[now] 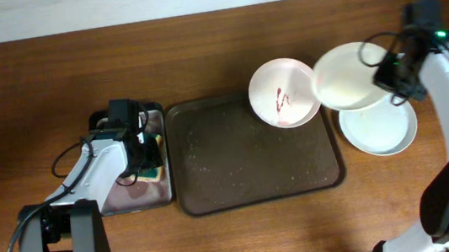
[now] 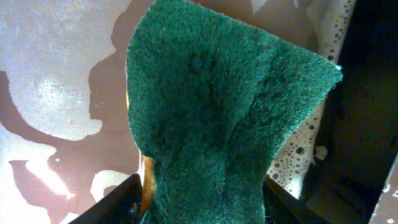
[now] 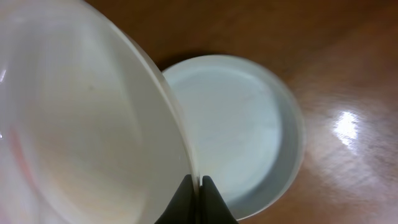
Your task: Clean dirty plates on tray and stack at the side
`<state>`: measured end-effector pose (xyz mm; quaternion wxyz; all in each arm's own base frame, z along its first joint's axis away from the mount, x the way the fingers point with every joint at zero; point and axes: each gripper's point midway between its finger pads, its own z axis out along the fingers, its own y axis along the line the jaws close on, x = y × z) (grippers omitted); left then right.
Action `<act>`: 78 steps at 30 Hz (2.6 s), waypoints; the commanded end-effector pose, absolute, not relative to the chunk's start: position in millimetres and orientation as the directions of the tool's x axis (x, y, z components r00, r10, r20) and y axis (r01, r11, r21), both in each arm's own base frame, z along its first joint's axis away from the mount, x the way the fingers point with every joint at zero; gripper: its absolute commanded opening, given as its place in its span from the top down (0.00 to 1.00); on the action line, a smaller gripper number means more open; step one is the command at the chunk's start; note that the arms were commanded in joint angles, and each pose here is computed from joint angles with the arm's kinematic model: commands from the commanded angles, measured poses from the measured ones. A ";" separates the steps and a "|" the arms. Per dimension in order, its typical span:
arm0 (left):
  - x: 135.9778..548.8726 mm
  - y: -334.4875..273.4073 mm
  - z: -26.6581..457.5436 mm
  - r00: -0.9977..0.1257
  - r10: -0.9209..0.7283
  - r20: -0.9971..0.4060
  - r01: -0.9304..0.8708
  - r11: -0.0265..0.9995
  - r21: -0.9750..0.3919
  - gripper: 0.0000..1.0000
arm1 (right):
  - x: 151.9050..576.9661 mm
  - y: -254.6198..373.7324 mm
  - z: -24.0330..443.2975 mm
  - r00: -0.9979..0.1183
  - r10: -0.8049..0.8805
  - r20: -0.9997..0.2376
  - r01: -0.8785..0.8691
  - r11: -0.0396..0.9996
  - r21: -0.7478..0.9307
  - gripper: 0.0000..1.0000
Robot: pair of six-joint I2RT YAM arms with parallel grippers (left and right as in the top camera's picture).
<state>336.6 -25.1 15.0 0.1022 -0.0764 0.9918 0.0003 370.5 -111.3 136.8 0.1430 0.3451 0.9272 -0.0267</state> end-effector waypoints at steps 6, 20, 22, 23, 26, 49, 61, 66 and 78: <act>333.6 -19.7 14.5 -0.968 -0.154 -0.200 -0.158 0.988 0.001 0.45 | 314.1 -154.3 97.7 -0.618 0.767 -0.173 0.775 0.631 0.028 0.96; 333.6 -19.7 14.5 -0.968 -0.154 -0.200 -0.158 0.988 0.001 0.44 | 309.8 -98.7 82.7 -0.703 0.710 0.025 0.691 0.674 0.261 0.48; 333.7 -19.7 14.5 -0.968 -0.154 -0.200 -0.158 0.988 0.001 0.44 | 304.0 -82.4 84.3 -0.751 0.656 0.069 0.644 0.708 0.290 0.50; 333.7 -19.8 14.5 -0.968 -0.154 -0.200 -0.158 0.988 0.001 0.44 | 299.1 -74.0 84.6 -0.780 0.620 0.089 0.616 0.733 0.289 0.52; 333.7 -19.8 14.5 -0.968 -0.154 -0.200 -0.158 0.988 0.001 0.44 | 283.5 -50.1 85.5 -0.851 0.504 0.148 0.525 0.805 0.277 0.73; 333.5 -19.7 14.4 -0.968 -0.154 -0.199 -0.158 0.988 0.001 0.44 | 190.4 188.6 80.1 -0.878 -0.424 0.220 -0.361 0.891 0.276 0.96; 333.5 -19.8 14.4 -0.968 -0.154 -0.199 -0.157 0.988 0.001 0.44 | 164.3 191.0 47.4 -0.887 -0.373 0.272 -0.316 0.920 0.230 0.96; 333.5 -19.7 14.4 -0.968 -0.154 -0.199 -0.158 0.988 0.001 0.44 | 161.3 188.7 28.5 -0.895 -0.365 0.258 -0.309 0.922 0.233 0.96; 332.6 -19.7 14.3 -0.968 -0.154 -0.196 -0.158 0.988 0.002 0.44 | 179.8 189.6 15.1 -0.912 -0.372 0.174 -0.338 0.920 0.196 0.96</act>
